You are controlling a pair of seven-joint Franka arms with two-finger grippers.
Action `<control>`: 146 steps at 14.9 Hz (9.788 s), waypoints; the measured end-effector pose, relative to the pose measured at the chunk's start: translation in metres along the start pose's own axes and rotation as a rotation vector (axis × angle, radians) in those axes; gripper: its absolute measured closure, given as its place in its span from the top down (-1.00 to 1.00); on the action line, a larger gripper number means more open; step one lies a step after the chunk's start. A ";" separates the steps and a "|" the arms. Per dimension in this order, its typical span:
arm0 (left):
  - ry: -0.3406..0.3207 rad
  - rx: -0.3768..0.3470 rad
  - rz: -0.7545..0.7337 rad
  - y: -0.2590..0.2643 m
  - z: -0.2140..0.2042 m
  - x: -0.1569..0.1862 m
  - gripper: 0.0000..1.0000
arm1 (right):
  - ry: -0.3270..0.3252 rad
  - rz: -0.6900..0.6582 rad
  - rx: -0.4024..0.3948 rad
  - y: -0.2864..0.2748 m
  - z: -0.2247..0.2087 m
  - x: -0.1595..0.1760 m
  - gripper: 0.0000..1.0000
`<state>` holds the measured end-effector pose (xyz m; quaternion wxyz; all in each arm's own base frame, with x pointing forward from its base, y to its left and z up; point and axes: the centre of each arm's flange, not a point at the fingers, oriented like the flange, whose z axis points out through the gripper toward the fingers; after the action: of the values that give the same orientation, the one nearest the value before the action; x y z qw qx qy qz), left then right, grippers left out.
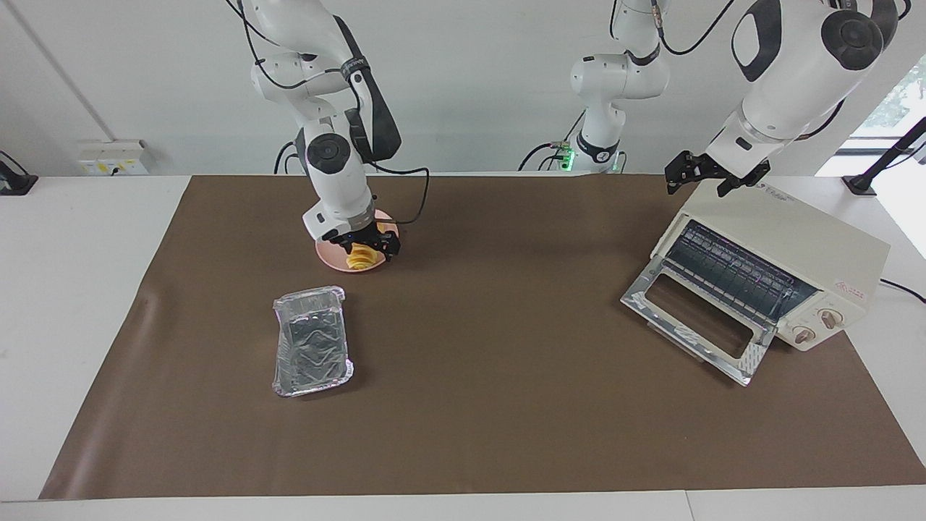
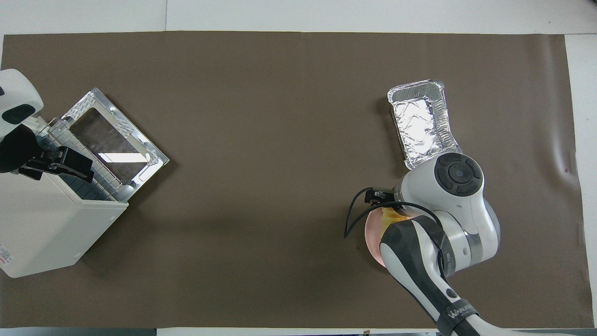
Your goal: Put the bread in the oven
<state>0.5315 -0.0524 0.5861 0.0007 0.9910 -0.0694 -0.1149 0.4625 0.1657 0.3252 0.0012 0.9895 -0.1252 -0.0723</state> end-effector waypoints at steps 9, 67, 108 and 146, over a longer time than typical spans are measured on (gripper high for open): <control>0.000 0.000 0.000 0.000 0.000 0.000 1.00 | 0.022 -0.013 0.003 0.007 0.018 -0.021 -0.20; 0.000 0.000 0.000 0.000 0.000 0.000 1.00 | 0.181 -0.492 0.000 0.105 -0.023 0.216 0.53; 0.000 0.000 0.000 0.000 0.000 0.000 1.00 | 0.134 -0.023 0.158 -0.216 -0.006 0.055 -0.87; 0.000 0.000 0.000 0.000 0.000 0.000 1.00 | 0.081 -0.208 -0.035 0.146 -0.287 0.074 1.00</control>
<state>0.5315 -0.0524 0.5861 0.0007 0.9910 -0.0694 -0.1148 0.5380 0.0014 0.6014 0.0162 0.9991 -0.0202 -0.0344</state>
